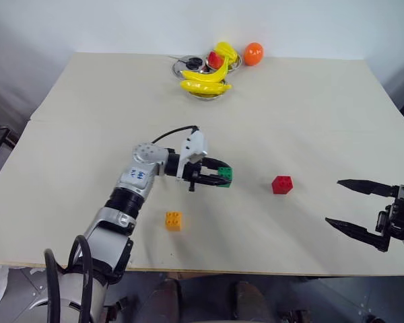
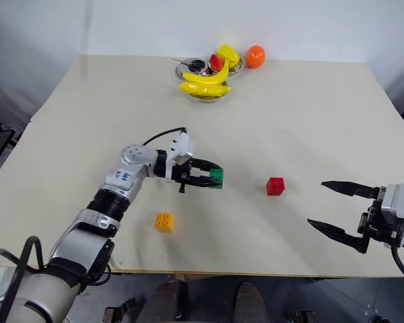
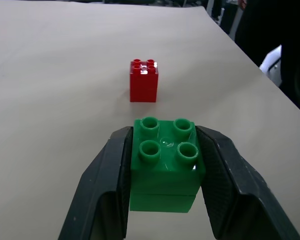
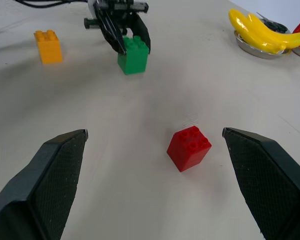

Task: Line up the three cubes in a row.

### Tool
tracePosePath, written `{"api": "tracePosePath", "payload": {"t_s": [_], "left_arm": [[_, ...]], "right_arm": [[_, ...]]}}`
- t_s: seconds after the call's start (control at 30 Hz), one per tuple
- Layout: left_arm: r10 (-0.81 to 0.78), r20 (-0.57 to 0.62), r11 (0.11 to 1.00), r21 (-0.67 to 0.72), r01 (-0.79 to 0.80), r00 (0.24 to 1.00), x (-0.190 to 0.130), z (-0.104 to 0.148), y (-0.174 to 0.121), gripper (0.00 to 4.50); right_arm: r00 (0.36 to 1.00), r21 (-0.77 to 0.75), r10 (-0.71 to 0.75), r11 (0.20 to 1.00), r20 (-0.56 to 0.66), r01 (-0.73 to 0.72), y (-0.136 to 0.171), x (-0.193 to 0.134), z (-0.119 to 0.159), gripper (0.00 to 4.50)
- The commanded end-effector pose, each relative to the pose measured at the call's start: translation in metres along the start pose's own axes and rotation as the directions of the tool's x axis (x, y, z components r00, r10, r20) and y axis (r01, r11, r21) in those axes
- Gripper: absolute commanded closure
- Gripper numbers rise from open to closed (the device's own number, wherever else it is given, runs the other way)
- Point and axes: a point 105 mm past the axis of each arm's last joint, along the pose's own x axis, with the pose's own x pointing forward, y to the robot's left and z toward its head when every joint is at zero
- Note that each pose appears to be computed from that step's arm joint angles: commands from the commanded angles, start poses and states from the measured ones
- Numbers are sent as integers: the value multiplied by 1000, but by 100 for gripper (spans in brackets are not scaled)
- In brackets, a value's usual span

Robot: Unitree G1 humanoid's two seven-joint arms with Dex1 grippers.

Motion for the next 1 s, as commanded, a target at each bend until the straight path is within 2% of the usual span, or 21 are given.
{"api": "tracePosePath", "payload": {"t_s": [0.03, 0.4, 0.63, 0.7, 0.93, 0.97, 1.0], "left_arm": [[-28, -3, 998, 51, 28, 1000, 11, 11, 4, 298], [-45, -95, 997, 57, 50, 994, 34, -4, 5, 298], [-39, -90, 999, 32, 42, 995, 39, -6, 7, 298], [-19, -91, 999, 28, 21, 996, 40, -7, 9, 223], [-41, -51, 999, 26, 42, 998, 35, -1, 8, 26], [-51, -34, 998, 34, 52, 998, 32, 2, 8, 1], [-62, -22, 997, 34, 62, 998, 28, 5, 7, 1]], "right_arm": [[999, -29, -24, 999, 26, 25, 2, -3, 10, 0], [999, -19, -38, 999, 30, 38, 8, -4, 10, 0], [1000, 0, -13, 1000, 4, 13, 13, -11, 1, 0], [1000, 20, -12, 1000, -19, 13, 14, -16, -9, 0], [1000, 27, -4, 1000, -19, 4, 12, -15, -13, 0], [1000, 25, -1, 1000, -16, 2, 12, -14, -12, 0], [1000, 23, 2, 1000, -12, -1, 12, -13, -12, 0]]}}
